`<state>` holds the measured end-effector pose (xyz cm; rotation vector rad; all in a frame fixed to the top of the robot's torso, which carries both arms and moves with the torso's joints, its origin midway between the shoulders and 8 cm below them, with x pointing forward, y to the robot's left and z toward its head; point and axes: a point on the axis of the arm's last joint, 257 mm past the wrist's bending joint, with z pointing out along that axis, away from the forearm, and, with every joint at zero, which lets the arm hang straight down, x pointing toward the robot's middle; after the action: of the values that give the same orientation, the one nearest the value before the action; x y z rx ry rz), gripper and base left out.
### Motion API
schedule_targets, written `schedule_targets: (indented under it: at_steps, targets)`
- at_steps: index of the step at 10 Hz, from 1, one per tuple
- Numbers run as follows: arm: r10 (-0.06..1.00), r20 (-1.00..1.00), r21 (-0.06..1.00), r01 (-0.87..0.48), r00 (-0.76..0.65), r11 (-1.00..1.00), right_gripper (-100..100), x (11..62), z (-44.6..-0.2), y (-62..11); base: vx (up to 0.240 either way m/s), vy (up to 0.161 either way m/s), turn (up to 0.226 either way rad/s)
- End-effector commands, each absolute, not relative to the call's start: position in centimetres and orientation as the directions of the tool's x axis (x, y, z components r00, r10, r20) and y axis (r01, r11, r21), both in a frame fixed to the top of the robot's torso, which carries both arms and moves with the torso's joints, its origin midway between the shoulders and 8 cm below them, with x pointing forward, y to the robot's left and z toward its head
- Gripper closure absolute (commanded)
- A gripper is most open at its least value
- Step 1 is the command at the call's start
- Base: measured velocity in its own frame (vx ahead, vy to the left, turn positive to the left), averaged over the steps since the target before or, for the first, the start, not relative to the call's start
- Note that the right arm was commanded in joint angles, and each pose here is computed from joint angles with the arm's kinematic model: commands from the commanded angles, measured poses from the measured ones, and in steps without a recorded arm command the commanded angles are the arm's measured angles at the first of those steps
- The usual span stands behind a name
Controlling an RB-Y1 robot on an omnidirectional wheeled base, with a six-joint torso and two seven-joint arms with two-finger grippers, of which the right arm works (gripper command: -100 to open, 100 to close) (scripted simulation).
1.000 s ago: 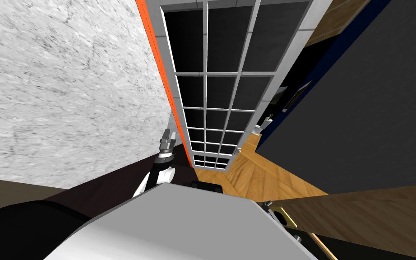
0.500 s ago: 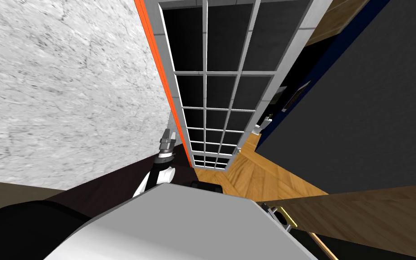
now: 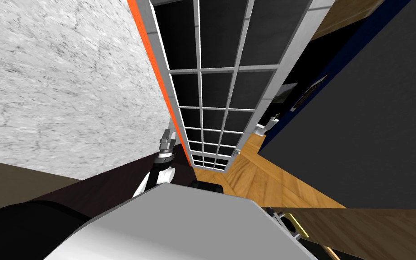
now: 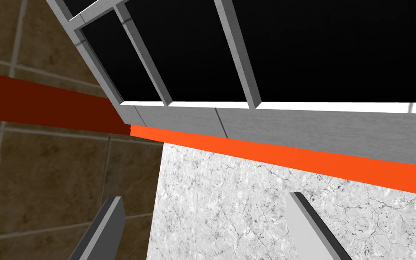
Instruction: Push the door open
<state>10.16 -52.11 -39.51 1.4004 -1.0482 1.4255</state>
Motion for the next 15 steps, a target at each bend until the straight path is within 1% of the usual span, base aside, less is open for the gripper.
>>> schedule_targets:
  at_steps: [1, 8, 12, 15]
  targets:
    - [0.055, 0.999, 0.012, -0.972, -0.001, -0.235, 100, 8.9, -38.5, -53.8, 0.045, -0.199, 0.072]
    - [0.081, 0.997, 0.003, -0.999, 0.0, -0.035, 100, 4.4, -37.5, -56.5, 0.035, -0.152, 0.094]
    - [0.079, 0.997, -0.005, -0.997, 0.001, 0.078, 100, 1.8, -37.5, -57.0, 0.018, -0.114, 0.079]
    - [0.065, 0.998, -0.01, -0.982, 0.002, 0.188, 100, -0.7, -37.9, -56.9, 0.027, -0.18, 0.096]
